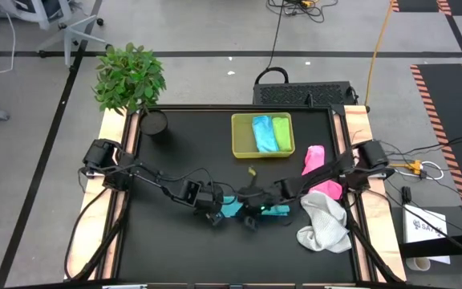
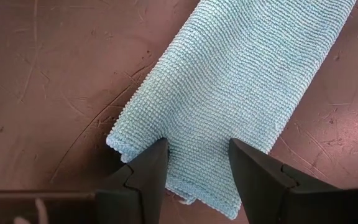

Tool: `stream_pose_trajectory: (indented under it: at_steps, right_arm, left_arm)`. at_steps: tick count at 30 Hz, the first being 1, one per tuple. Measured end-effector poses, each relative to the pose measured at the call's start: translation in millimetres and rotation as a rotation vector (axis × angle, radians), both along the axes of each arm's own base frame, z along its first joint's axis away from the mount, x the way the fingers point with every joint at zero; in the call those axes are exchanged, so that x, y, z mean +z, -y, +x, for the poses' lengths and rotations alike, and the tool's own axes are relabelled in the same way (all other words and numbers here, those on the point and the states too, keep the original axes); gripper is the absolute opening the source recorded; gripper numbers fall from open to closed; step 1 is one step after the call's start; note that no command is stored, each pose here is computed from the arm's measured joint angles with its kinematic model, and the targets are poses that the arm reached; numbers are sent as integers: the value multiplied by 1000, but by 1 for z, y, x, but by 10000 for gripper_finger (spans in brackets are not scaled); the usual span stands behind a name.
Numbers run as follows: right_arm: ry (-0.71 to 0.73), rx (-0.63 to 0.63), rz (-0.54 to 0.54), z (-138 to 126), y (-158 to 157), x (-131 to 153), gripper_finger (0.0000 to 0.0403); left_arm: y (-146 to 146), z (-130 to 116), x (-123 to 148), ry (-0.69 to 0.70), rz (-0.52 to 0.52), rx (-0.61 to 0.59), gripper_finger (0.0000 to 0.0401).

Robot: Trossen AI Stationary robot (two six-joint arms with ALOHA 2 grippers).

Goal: Fold microfiber towels
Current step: Fold the blue microfiber cloth

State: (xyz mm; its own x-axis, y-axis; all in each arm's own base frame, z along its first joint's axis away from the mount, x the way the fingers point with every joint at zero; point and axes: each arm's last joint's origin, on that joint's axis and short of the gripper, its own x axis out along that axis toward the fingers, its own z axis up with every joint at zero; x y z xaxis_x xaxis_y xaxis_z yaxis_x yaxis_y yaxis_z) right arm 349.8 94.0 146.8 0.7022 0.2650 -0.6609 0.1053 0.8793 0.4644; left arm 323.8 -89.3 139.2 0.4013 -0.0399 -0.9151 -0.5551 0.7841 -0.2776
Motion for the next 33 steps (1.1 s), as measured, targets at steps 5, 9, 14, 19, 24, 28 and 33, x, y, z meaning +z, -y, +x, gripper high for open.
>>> stream_pose_trajectory:
  at_steps: [5,9,14,19,24,28,33]
  right_arm:
    - [-76,101,-113,23,-10,-2,0]
    - [-113,118,-152,26,-6,-7,0]
    - [-177,125,-204,21,0,-12,0]
    - [-234,136,-224,17,2,-15,0]
    - [-328,156,-245,8,2,-19,0]
    - [-406,177,-263,0,-1,-22,0]
    - [-515,202,-288,-12,-4,-25,0]
  left_arm:
    - [0,0,0,1,0,1,177]
    - [0,0,0,1,0,3,177]
    - [0,0,0,1,0,5,177]
    - [0,0,0,1,0,5,177]
    - [0,0,0,0,2,6,177]
    - [0,0,0,1,1,5,177]
    - [0,0,0,1,2,5,177]
